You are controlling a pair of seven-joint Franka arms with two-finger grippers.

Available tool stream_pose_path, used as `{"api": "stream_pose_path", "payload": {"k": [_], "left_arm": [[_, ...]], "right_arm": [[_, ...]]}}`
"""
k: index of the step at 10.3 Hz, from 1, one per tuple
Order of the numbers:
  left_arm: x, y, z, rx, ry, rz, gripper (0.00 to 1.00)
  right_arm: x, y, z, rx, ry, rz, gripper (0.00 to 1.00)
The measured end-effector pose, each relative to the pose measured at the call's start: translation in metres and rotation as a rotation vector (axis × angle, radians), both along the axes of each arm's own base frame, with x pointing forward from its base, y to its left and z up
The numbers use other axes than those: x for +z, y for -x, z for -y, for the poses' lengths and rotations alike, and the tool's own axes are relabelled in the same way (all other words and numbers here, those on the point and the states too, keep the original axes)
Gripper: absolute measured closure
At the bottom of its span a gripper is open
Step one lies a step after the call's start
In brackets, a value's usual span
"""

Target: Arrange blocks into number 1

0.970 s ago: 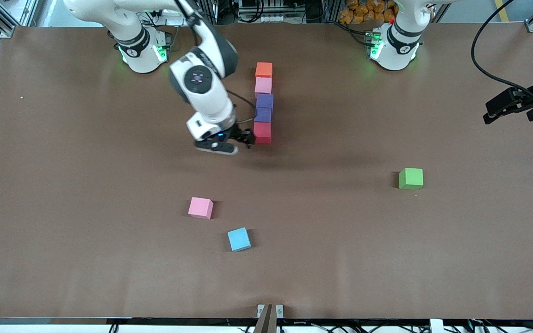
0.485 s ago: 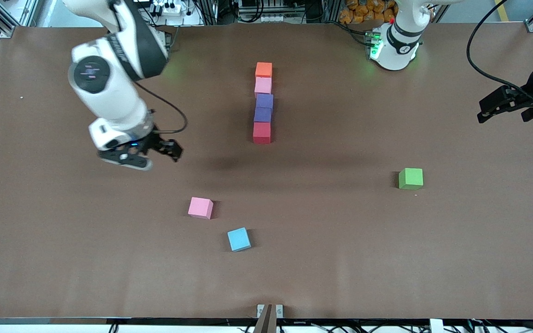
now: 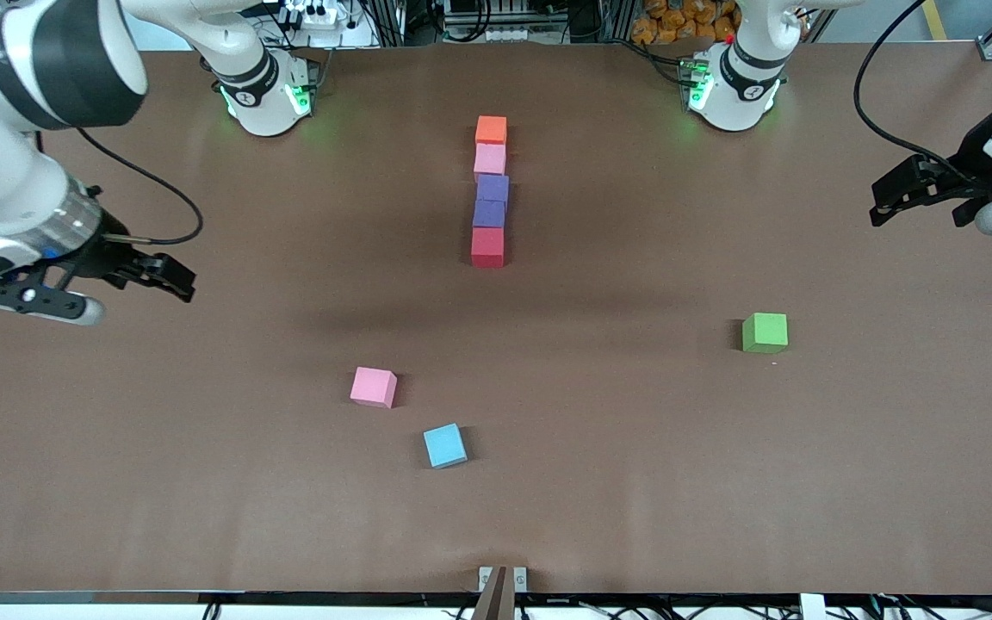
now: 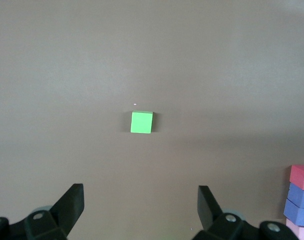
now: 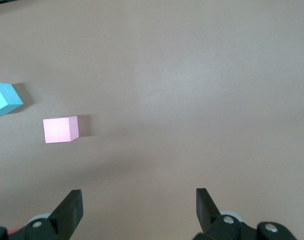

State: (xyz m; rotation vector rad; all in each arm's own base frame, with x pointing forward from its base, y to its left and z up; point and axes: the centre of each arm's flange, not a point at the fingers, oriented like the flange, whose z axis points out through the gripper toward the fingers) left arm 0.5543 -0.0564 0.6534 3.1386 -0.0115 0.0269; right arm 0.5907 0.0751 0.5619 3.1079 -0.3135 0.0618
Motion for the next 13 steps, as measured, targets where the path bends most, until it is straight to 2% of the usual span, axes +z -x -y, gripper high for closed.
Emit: {"api": "stream_pose_path", "payload": {"k": [3,13], "left_arm": [[0.002,0.002,0.0,0.0,-0.001,-0.008,0.0],[0.01,0.009,-0.001,0.0,-0.002,-0.015,0.0]], "right_arm": [[0.024,-0.002,0.026,0.018,0.006,0.026,0.0],[0.019,-0.004,0.023,0.031,0.008,0.0,0.0]]}}
